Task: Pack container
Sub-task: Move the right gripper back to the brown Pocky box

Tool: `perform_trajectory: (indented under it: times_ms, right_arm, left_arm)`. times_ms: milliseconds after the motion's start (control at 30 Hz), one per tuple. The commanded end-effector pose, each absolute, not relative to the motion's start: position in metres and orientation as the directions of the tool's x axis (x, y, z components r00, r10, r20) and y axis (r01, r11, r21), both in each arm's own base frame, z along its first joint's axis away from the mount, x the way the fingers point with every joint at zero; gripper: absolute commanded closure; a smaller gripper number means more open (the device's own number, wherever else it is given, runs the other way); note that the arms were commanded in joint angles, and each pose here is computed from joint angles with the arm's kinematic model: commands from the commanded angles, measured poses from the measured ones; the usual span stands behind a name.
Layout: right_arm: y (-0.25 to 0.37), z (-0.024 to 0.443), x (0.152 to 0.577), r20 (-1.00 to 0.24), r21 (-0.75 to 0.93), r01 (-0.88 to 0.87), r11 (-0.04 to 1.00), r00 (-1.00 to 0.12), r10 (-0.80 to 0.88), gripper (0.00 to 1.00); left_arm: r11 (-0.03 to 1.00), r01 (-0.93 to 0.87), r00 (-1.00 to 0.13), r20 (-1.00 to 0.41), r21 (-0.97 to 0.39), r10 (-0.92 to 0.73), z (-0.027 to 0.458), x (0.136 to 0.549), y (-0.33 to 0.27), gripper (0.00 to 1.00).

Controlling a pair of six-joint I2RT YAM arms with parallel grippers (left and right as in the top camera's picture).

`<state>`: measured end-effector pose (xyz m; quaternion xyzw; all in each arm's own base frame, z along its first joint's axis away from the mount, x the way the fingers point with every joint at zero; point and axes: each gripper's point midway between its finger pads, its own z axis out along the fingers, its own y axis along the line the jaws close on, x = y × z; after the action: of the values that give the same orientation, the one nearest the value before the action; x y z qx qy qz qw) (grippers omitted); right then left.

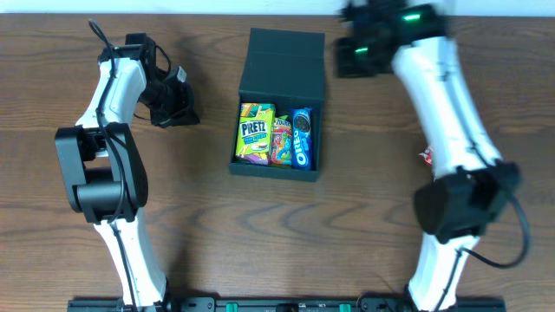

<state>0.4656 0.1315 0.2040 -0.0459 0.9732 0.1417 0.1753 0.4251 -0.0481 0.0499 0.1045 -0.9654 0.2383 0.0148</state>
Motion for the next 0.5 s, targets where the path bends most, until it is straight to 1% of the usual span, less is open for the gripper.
perform_trajectory:
  times_ms: [0,133,267,467]
  right_arm:
    - [0.071,0.193,0.462,-0.293,0.192,-0.037,0.981,-0.956,0.021,0.98]
    - [0.005,0.182,0.436,-0.172,0.135,0.099,0.986,-0.978,0.122,0.99]
    - [-0.038,0.169,0.415,-0.081,0.128,0.215,0.968,-0.971,0.226,0.99]
    - [-0.064,0.139,0.393,0.019,0.122,0.289,0.950,-0.957,0.289,0.98]
  left_arm:
    - [0.876,-0.178,-0.983,0.035,-0.448,-0.182,0.060,0.432,-0.047,0.94]
    - [0.877,-0.173,-0.984,0.034,-0.448,-0.177,0.060,0.432,-0.049,0.94]
    - [0.882,-0.153,-0.986,0.015,-0.446,-0.163,0.060,0.435,-0.054,0.94]
    - [0.888,-0.106,-0.991,-0.027,-0.448,-0.132,0.061,0.443,-0.068,0.94]
